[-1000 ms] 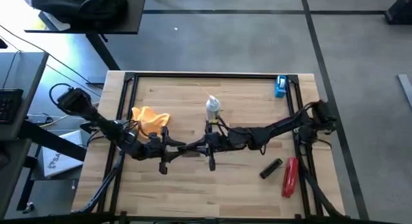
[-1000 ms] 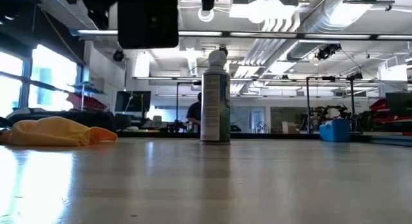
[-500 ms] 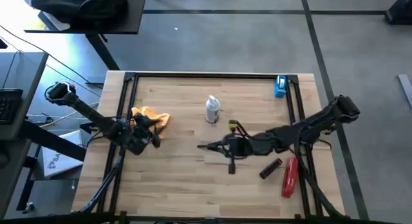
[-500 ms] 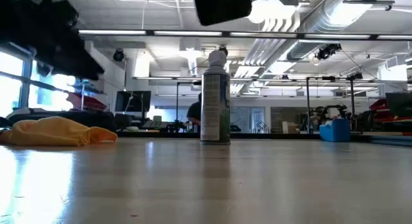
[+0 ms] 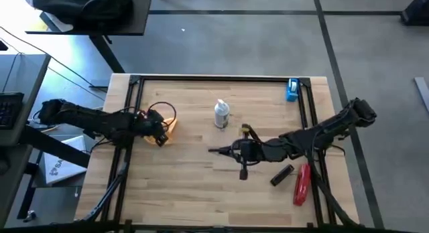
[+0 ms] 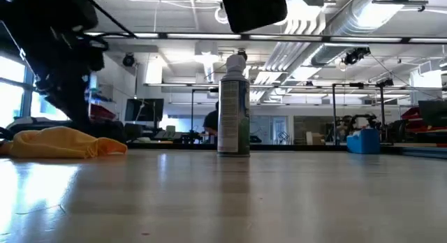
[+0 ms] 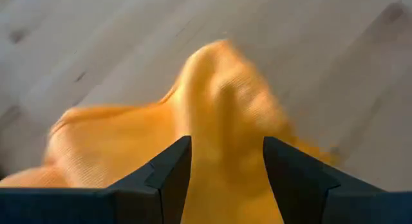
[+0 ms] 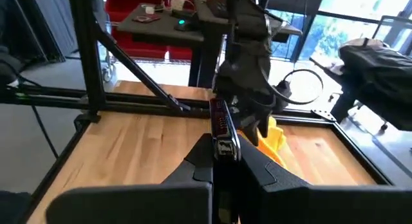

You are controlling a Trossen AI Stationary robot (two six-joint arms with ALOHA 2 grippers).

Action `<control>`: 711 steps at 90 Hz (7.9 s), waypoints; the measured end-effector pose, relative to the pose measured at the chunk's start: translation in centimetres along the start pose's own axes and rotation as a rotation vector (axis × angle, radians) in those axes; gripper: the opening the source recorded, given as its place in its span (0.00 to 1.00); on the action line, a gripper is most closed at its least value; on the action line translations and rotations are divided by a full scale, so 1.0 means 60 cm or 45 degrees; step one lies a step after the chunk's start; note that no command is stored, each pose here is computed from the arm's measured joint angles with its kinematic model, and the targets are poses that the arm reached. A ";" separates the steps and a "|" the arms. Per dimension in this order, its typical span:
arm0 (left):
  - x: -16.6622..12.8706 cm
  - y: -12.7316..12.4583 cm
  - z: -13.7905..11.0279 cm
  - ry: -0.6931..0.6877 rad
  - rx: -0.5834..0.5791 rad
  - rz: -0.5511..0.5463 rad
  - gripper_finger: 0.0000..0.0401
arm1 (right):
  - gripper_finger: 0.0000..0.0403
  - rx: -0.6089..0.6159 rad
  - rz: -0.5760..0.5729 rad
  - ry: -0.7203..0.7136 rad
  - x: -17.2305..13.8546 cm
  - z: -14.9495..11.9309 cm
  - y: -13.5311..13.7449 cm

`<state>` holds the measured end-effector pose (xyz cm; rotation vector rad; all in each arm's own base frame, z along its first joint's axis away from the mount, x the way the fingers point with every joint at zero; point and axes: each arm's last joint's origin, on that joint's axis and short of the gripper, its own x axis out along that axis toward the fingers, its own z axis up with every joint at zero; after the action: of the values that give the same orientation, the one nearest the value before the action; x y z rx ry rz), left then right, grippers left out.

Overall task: Apply microfiber cloth
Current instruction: Wipe the back of the cellphone with the yellow microfiber cloth

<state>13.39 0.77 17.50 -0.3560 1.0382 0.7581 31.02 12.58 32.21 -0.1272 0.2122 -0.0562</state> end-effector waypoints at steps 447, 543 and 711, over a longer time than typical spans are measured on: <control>-0.195 -0.319 -0.002 -1.687 1.466 0.366 0.00 | 0.00 0.940 0.169 -0.285 0.173 -0.019 -0.041; -0.186 -0.311 -0.004 -1.649 1.502 0.101 0.00 | 0.00 0.949 0.219 -0.292 0.172 -0.018 -0.035; -0.218 -0.189 0.057 -1.361 0.688 -0.309 0.00 | 0.00 0.785 -0.130 -0.322 0.177 -0.025 -0.059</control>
<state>19.88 -10.28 29.68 0.3755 0.1424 0.3215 40.91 8.16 29.04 0.4681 -0.0701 -0.2024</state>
